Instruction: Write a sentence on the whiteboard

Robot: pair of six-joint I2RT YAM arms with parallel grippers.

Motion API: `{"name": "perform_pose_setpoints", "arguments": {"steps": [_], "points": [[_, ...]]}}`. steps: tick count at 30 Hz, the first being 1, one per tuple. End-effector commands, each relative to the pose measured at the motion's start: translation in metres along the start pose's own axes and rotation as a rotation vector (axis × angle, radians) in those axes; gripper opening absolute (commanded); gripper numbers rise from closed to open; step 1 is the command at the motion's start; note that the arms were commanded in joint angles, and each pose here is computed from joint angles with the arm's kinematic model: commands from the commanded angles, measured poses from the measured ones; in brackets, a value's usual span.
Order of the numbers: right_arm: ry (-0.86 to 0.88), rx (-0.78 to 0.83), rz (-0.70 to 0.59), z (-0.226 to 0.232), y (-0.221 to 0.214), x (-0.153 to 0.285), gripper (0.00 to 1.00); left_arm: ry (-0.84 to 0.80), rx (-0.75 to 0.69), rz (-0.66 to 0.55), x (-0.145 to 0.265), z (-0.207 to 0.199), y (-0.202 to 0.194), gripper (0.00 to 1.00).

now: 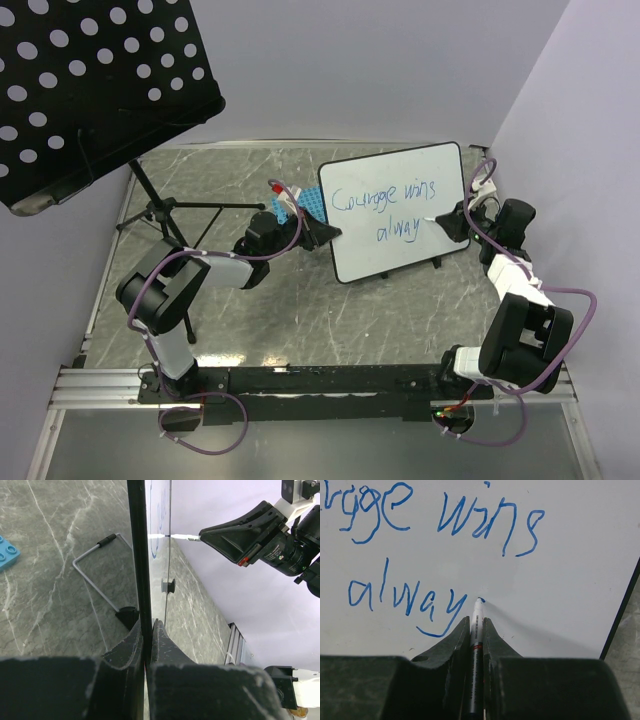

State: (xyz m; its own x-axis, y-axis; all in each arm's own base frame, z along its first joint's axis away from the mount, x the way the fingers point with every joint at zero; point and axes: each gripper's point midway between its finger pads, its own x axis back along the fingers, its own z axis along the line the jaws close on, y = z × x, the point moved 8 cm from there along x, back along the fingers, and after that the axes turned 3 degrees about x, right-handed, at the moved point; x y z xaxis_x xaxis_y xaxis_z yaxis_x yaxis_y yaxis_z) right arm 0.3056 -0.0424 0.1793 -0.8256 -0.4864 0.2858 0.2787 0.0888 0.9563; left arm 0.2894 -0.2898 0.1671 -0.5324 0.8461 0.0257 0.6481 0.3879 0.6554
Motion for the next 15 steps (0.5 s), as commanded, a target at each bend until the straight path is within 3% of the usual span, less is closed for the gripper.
{"name": "perform_pose_setpoints", "arguments": {"steps": [1,15], "points": [[0.053,0.04,0.0,0.0033,0.0092,-0.0027,0.0,-0.076,-0.085,0.025,-0.0006,-0.0085,-0.0029,0.01],[0.001,0.031,0.079,-0.0015,0.0073,0.0025,0.0,-0.075,-0.091,0.02,0.0011,-0.0092,-0.0017,0.01]]}}
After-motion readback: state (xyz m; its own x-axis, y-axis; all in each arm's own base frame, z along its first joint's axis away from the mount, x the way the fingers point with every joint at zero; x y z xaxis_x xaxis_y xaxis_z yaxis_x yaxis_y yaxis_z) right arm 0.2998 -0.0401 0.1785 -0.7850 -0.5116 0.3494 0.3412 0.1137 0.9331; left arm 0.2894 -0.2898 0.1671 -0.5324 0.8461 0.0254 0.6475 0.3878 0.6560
